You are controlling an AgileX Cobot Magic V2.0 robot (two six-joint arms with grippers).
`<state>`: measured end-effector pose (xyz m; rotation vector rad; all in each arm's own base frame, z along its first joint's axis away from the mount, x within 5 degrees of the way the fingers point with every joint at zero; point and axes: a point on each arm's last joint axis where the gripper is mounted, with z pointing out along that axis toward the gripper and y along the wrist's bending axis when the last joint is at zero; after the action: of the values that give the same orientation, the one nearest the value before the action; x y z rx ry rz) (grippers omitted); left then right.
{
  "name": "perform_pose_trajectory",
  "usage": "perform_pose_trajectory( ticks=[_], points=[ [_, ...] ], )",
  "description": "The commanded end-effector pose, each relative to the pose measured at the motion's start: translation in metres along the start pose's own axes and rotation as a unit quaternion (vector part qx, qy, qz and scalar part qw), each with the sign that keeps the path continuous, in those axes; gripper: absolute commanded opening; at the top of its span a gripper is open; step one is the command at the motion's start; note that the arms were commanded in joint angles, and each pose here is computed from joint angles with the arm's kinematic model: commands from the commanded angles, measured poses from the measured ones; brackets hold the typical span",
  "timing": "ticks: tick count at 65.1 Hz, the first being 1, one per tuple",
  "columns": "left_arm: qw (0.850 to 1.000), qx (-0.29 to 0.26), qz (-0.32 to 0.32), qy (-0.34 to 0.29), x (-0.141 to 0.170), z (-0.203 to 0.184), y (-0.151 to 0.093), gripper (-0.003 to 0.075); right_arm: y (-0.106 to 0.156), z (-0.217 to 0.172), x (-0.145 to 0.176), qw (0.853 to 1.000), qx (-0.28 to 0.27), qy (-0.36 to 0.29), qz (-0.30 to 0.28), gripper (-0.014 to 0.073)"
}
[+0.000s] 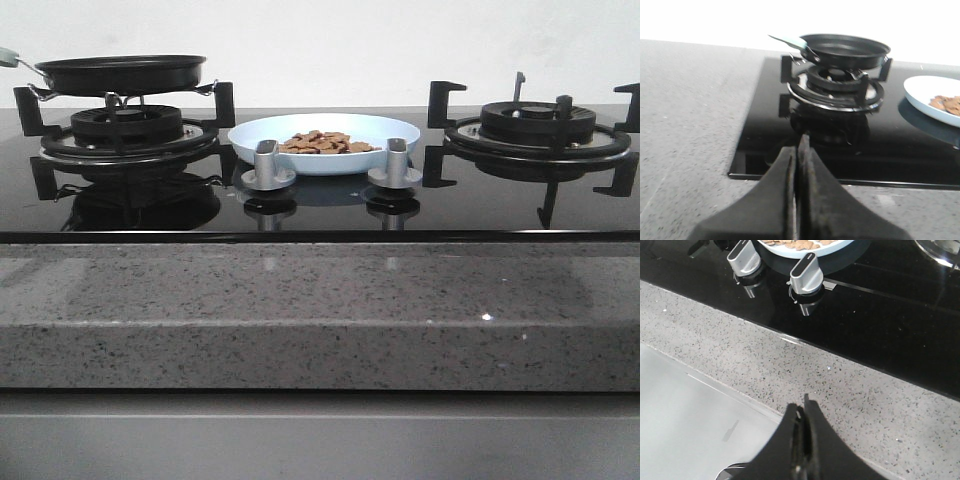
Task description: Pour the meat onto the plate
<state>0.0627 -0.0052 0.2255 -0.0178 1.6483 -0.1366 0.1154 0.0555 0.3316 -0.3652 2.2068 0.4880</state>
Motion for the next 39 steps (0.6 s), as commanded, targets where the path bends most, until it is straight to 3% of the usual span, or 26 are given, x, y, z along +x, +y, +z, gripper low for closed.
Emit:
perform_pose_trajectory(
  ticks=[1,10,39],
  points=[
    [0.996,0.003,-0.006,-0.093,-0.004,-0.006,0.001,-0.002,0.001,-0.006,-0.011,0.999,0.002,-0.04,-0.003,-0.0071],
    [0.994,-0.002,-0.006,-0.111,0.011,-0.008,0.003,-0.002,0.001,-0.006,-0.011,0.999,0.002,-0.04,-0.003,-0.0071],
    [0.993,-0.021,-0.004,-0.117,0.009,-0.008,0.005,-0.002,0.001,-0.006,-0.011,0.999,0.002,-0.04,-0.003,-0.0071]
  ],
)
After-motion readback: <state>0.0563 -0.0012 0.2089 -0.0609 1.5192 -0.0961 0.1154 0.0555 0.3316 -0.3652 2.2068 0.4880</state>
